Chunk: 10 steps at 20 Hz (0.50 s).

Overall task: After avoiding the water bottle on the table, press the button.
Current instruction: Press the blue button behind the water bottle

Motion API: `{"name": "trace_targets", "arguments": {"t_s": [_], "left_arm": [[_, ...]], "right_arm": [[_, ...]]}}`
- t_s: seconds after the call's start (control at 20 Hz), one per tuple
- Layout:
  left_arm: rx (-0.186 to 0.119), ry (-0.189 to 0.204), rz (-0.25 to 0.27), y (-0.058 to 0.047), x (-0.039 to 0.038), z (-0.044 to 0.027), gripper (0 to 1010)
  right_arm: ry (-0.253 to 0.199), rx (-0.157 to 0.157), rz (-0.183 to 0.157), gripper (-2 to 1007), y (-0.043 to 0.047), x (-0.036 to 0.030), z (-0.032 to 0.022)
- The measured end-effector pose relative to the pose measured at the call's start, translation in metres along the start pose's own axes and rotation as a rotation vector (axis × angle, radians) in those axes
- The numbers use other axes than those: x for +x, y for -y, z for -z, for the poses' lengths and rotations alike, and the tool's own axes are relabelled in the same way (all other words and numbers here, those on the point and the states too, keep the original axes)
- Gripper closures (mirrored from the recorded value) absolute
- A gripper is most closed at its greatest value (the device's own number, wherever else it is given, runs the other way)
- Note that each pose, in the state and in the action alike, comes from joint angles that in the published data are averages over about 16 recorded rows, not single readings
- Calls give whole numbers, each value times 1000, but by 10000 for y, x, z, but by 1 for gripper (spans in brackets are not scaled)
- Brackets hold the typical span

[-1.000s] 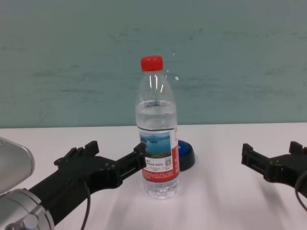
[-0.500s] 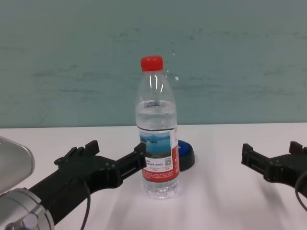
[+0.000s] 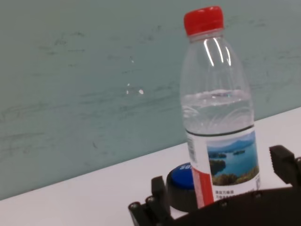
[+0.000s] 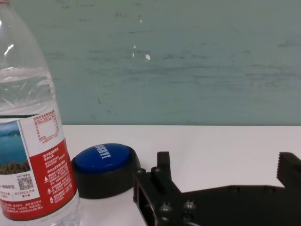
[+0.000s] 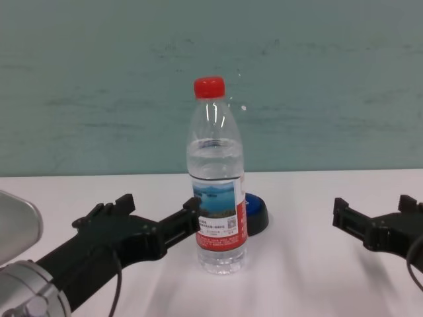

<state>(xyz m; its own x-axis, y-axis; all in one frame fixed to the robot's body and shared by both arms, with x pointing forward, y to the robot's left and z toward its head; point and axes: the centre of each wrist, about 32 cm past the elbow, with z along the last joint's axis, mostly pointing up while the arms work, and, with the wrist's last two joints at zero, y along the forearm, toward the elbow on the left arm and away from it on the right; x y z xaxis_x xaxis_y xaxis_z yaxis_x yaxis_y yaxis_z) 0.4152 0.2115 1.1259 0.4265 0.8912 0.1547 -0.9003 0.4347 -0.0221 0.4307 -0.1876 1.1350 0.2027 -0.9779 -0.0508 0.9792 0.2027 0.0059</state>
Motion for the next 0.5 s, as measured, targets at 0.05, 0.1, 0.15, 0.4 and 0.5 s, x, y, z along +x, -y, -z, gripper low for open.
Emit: {"name": "trace_targets", "arguments": {"t_s": [0.05, 0.1, 0.15, 0.4, 0.5], "left_arm": [[0, 0, -1, -8, 0, -2, 0], [0, -1, -3, -17, -1, -3, 0], [0, -1, -4, -26, -1, -5, 0], [0, -3, -14, -77, -1, -14, 0], [0, -4, -19, -97, 0, -17, 0]], "right_arm": [[0, 0, 0, 1, 0, 0, 0], [0, 0, 0, 1, 0, 0, 0], [0, 0, 0, 1, 0, 0, 0], [0, 0, 0, 1, 0, 0, 0], [0, 0, 0, 1, 0, 0, 0]]}}
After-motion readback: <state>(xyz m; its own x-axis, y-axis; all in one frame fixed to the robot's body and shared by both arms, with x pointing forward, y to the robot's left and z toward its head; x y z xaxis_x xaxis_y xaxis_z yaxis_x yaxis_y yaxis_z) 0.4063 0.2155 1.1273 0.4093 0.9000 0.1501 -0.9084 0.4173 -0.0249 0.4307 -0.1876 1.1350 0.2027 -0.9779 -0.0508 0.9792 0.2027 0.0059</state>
